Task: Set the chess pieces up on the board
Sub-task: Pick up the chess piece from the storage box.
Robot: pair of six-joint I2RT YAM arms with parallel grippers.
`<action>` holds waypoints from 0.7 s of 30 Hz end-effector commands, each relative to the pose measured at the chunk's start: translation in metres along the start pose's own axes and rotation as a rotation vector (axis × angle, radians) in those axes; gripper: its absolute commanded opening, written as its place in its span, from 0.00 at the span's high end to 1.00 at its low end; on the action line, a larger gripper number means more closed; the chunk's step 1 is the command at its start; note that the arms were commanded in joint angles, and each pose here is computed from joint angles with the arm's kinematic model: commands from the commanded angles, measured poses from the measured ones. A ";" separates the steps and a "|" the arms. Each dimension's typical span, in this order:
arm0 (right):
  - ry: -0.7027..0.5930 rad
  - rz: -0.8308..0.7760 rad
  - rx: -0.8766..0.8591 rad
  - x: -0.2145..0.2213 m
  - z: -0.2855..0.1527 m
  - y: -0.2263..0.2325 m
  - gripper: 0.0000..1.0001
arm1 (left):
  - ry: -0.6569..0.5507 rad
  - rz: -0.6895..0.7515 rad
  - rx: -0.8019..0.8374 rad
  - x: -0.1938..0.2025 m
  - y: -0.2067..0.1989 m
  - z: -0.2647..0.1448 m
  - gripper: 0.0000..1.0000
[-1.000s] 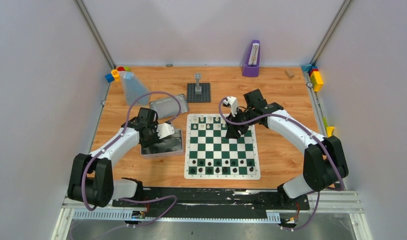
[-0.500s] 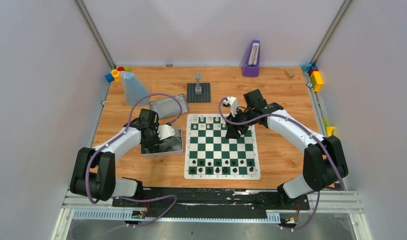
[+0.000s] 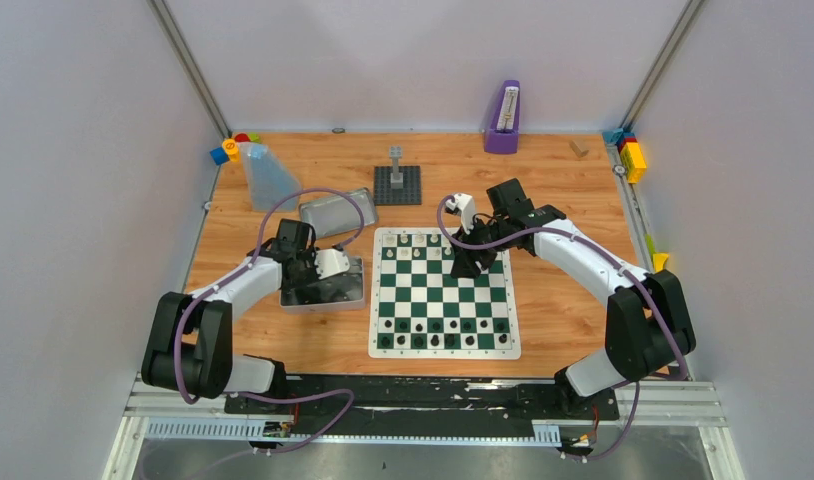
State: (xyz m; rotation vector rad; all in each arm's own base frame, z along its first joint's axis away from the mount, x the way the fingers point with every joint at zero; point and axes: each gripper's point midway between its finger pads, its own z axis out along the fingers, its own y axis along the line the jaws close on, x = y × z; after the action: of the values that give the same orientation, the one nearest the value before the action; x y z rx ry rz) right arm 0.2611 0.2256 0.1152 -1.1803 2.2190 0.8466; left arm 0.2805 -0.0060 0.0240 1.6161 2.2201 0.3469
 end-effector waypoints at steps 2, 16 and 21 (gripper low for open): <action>-0.018 -0.020 -0.016 -0.005 0.001 -0.001 0.51 | -0.046 0.015 0.047 -0.003 -0.013 0.009 0.63; -0.010 -0.013 -0.019 -0.003 0.003 -0.002 0.52 | -0.080 -0.067 0.154 -0.009 -0.019 0.010 0.79; -0.007 -0.010 -0.022 -0.002 0.004 -0.002 0.52 | -0.101 -0.085 0.161 -0.014 -0.018 -0.006 0.84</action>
State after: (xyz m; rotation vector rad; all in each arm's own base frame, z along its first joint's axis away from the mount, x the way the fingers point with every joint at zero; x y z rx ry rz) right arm 0.2609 0.2255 0.1097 -1.1810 2.2371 0.8513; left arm 0.2883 -0.0148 0.0215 1.5956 2.2242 0.2103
